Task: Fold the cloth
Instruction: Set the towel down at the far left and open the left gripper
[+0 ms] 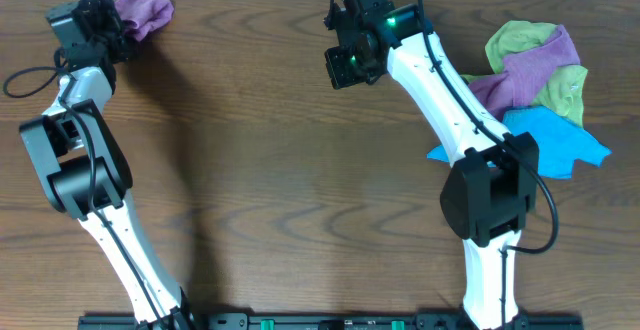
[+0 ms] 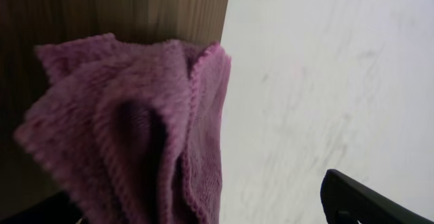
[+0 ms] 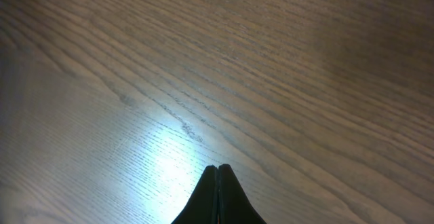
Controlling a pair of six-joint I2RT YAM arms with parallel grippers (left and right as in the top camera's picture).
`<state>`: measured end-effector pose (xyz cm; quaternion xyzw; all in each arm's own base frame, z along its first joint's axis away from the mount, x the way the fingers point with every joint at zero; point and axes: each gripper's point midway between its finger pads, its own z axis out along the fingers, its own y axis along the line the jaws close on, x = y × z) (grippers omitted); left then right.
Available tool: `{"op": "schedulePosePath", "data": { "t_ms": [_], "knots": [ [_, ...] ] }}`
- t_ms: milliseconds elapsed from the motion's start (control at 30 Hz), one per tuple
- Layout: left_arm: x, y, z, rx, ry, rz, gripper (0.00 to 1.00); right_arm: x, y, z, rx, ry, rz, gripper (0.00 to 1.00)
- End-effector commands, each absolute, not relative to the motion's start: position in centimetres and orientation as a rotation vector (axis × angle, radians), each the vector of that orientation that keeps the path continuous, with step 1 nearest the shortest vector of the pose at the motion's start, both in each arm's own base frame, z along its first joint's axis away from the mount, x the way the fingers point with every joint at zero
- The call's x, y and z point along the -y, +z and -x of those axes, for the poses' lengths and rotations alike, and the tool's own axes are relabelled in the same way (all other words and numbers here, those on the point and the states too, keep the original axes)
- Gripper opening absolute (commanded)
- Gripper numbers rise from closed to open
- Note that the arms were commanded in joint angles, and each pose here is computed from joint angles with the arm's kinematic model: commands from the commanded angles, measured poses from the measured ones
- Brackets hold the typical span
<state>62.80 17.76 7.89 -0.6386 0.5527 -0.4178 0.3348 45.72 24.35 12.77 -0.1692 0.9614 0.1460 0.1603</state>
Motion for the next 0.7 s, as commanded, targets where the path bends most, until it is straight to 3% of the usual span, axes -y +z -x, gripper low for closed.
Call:
{"op": "schedulePosePath", "data": {
  "t_ms": [0, 367, 667],
  "knots": [
    [-17.4, 7.5, -62.6, -1.546, -1.136, 1.591, 0.95, -24.8, 14.6, -45.8, -2.705, 0.420, 0.477, 0.01],
    [-15.6, 3.5, -57.9, -1.835, -1.142, 1.687, 0.95, -25.1, 14.8, -46.4, -2.678, 0.427, 0.476, 0.01],
    [-16.1, 7.8, -54.5, -2.081, -0.831, 1.418, 0.95, -25.0, 14.8, -46.3, -2.680, 0.426, 0.476, 0.01]
  ]
}}
